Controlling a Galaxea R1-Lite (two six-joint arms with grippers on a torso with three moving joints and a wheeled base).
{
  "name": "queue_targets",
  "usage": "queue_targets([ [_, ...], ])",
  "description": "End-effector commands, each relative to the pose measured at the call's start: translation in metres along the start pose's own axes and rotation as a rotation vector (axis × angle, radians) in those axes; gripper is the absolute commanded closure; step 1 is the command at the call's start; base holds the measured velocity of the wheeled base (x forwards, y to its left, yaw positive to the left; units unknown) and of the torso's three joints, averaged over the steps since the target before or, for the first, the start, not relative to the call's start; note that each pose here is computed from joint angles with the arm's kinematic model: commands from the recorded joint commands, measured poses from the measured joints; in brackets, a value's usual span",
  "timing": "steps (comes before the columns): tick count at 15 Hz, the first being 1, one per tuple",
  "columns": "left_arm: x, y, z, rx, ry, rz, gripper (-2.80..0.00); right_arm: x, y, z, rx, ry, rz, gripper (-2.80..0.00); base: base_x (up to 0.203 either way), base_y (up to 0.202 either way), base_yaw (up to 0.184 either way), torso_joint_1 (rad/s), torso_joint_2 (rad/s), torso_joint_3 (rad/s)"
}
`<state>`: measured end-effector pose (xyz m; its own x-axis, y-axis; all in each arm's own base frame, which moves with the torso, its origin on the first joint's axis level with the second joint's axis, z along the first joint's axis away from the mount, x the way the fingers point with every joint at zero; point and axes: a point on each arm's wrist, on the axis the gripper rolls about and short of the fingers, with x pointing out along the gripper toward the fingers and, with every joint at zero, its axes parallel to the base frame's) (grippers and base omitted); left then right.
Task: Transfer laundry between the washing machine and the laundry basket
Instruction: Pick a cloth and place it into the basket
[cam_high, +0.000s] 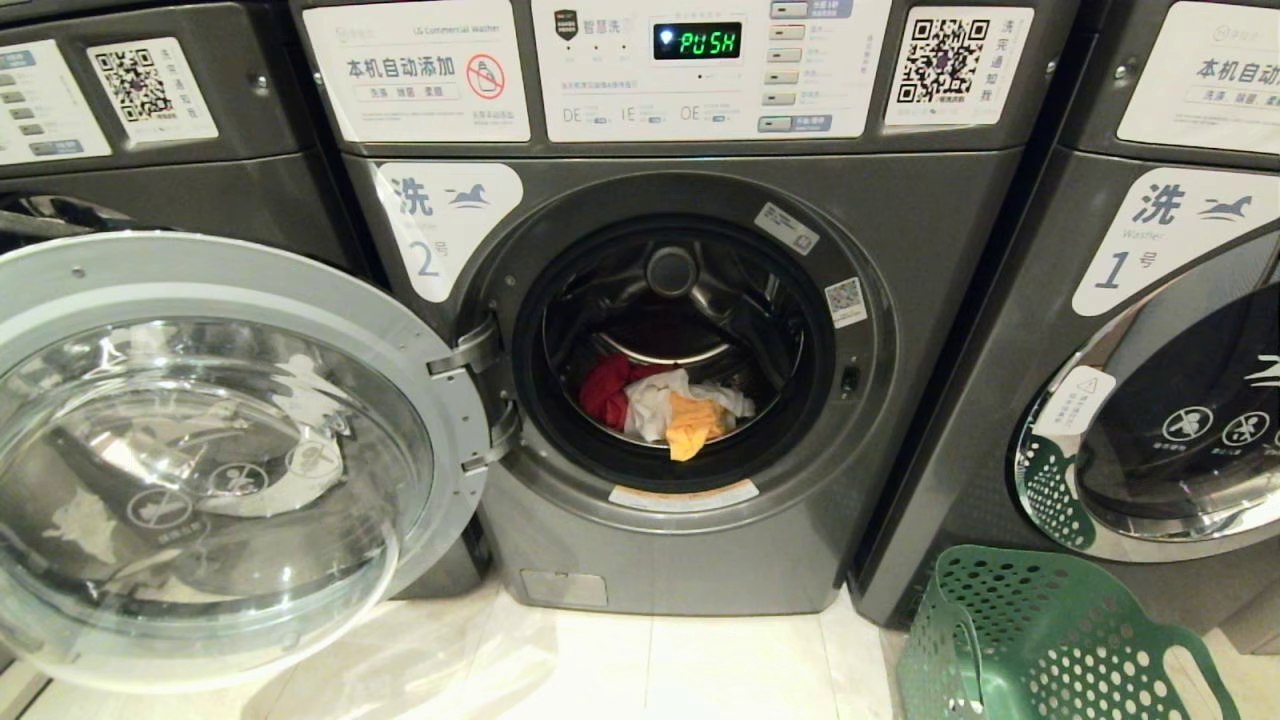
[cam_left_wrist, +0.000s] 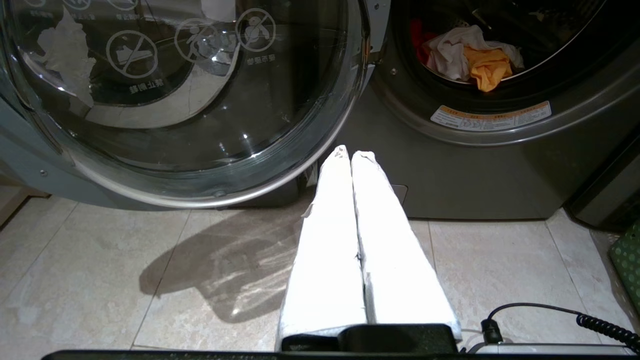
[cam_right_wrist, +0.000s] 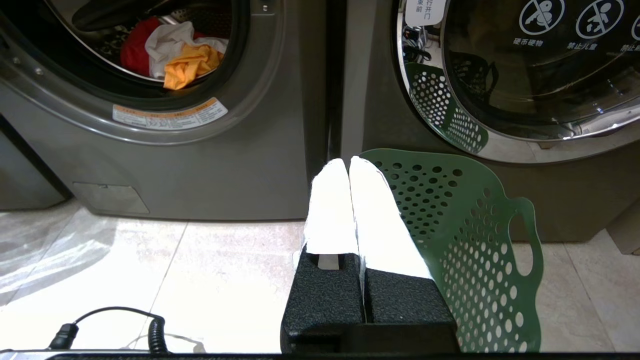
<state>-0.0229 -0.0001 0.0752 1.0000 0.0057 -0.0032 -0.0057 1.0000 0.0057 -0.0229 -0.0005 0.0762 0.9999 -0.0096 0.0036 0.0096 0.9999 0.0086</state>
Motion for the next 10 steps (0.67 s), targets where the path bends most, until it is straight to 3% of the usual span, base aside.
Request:
queue_targets([
  [1, 0.000, 0.000, 0.000, 0.000, -0.002, 0.000, 0.00, 0.000, 0.000, 0.000, -0.004, 0.004, 0.002, 0.00, 0.000, 0.000, 0.000, 0.000, 0.00, 0.000],
  [3, 0.000, 0.000, 0.000, 0.000, 0.000, 0.000, 0.00, -0.002, 0.000, 0.008, -0.054, -0.017, 0.000, 0.00, 0.000, 0.000, 0.000, 0.000, 0.00, 0.000],
  [6, 0.000, 0.000, 0.000, 0.000, 0.000, 0.000, 0.00, -0.010, 0.001, 0.052, -0.097, -0.055, 0.012, 0.00, 0.000, 0.000, 0.000, 0.000, 0.00, 0.000],
  [10, 0.000, 0.000, 0.000, 0.000, 0.000, 0.000, 0.00, 0.027, 0.002, 0.107, -0.077, 0.101, 0.028, 0.00, 0.000, 0.000, 0.000, 0.000, 0.00, 0.000],
])
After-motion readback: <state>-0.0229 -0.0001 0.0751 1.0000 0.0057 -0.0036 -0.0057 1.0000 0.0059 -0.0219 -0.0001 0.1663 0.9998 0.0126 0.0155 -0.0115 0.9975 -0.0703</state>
